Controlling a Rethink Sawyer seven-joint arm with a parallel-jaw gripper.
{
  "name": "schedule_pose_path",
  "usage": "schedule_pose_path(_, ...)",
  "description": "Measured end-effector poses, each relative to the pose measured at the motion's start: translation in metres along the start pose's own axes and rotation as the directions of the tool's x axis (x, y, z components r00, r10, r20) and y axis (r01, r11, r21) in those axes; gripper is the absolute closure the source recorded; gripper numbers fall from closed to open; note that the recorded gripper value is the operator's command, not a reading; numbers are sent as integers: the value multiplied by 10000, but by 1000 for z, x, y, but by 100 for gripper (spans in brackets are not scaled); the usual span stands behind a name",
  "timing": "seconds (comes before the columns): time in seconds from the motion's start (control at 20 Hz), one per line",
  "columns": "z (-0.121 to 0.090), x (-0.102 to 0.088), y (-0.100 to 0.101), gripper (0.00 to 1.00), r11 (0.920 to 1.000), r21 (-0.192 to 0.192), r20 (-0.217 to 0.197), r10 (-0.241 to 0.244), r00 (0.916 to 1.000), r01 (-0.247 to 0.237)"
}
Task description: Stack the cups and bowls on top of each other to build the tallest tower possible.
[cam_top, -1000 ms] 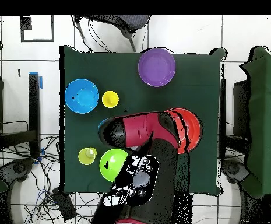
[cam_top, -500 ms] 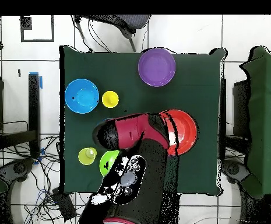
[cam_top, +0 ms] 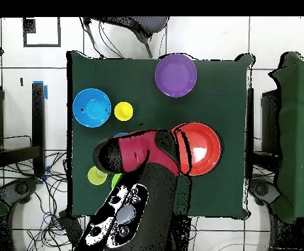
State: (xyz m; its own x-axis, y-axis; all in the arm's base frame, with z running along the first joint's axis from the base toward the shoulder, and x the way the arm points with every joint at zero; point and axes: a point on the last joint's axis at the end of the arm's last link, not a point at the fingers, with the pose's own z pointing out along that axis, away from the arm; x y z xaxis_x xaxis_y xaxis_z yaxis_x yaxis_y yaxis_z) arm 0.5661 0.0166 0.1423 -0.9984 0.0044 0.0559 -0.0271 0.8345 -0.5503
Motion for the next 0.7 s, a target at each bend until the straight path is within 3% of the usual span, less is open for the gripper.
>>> schedule_pose_path(0.25,-9,2,-11,100,9997,199,101,130,9999,-132)
schedule_pose_path(0.7,-4,6,-19,100,9989,407,-31,213,9998,-211)
